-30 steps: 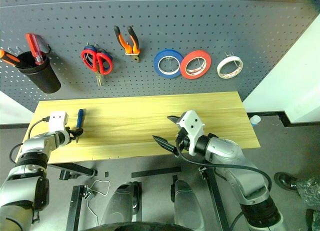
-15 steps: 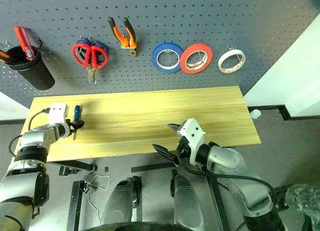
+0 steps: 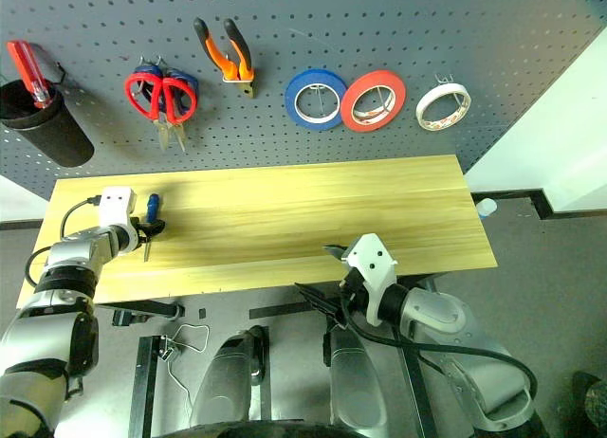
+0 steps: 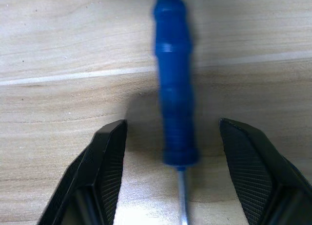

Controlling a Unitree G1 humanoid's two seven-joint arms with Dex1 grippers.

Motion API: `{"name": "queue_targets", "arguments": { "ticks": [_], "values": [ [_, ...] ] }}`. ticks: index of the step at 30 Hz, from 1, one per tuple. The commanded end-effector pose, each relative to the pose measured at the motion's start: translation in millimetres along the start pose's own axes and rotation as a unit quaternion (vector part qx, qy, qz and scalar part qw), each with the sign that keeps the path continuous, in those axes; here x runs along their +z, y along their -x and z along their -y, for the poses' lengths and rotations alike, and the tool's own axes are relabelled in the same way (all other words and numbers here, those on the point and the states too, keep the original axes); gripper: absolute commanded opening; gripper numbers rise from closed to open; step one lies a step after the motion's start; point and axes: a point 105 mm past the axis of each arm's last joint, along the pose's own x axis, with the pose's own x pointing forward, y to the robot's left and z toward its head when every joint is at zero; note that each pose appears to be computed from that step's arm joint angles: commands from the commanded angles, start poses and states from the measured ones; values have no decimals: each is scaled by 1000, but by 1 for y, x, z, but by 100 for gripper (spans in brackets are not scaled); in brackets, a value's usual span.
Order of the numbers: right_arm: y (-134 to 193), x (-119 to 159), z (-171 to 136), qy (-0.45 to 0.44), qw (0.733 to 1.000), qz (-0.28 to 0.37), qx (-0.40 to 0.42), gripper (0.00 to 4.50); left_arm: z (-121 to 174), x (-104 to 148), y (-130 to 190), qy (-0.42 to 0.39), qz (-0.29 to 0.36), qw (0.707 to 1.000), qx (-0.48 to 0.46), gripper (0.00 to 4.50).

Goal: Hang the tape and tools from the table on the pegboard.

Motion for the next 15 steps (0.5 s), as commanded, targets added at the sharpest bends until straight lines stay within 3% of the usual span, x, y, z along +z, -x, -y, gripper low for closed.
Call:
{"name": "queue_targets", "arguments": {
  "ticks": [1,5,12,15],
  "values": [
    [3,10,-5,13,1000,15,6,450,-6,-4,1,2,-4,1000,10,190],
    [1,10,-3,14,1000,16,4,450,-5,-4,1,0,-3,1000,7,49],
    [-4,6,0,14,1000,16,0,450,12,5,2,-23,16,999,-28,50],
    [-9,7,5,22,1000,21,-2,450,44,-3,12,-48,18,993,-102,49]
  ]
}}
